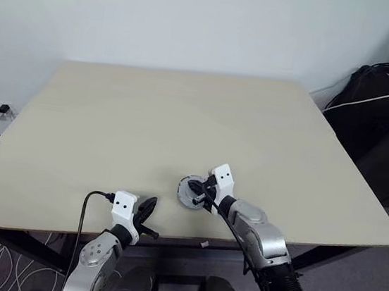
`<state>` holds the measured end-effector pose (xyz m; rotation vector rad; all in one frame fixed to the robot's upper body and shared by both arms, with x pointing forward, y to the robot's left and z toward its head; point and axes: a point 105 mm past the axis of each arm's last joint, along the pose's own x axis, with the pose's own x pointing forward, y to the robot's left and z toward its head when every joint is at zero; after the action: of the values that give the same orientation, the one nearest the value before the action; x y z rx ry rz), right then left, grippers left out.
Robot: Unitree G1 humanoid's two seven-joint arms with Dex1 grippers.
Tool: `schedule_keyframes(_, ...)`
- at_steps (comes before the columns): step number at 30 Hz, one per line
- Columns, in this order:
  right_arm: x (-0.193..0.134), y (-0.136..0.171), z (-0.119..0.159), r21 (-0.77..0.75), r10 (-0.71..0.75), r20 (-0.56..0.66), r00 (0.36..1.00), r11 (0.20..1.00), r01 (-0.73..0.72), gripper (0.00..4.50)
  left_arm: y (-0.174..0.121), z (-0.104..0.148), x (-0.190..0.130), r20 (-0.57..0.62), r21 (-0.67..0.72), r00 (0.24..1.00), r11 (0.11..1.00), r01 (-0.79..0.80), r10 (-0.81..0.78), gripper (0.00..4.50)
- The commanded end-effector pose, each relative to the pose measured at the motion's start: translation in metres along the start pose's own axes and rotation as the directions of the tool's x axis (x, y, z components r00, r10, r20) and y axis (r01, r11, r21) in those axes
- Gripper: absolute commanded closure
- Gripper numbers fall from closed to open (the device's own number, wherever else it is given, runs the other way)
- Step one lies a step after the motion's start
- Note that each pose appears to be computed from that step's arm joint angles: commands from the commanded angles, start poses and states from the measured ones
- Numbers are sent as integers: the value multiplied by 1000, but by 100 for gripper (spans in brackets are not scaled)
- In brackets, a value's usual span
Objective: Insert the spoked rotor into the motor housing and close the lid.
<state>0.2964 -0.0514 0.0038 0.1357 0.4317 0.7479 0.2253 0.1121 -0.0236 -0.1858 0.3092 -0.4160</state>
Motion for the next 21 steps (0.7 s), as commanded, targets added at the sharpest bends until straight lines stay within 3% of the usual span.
schedule_keyframes(1, 3, 0, 8, -16, -5, 30, 1000, 1000, 5, 449, 1, 13, 3, 48, 21, 999, 1000, 2, -3, 450)
schedule_keyframes(6, -10, 17, 47, -110, 106, 132, 985, 990, -92, 449, 3, 11, 2, 46, 19, 999, 1000, -3, 2, 450)
schedule_keyframes(9, -21, 22, 64, -182, 171, 143, 975, 973, -144, 391, 2, 10, 2, 43, 16, 999, 1000, 3, -4, 450)
schedule_keyframes(21, -26, -1, 53, -407, 273, -51, 961, 872, -270, 6, 0, 9, 3, 50, 8, 999, 1000, 4, -5, 450)
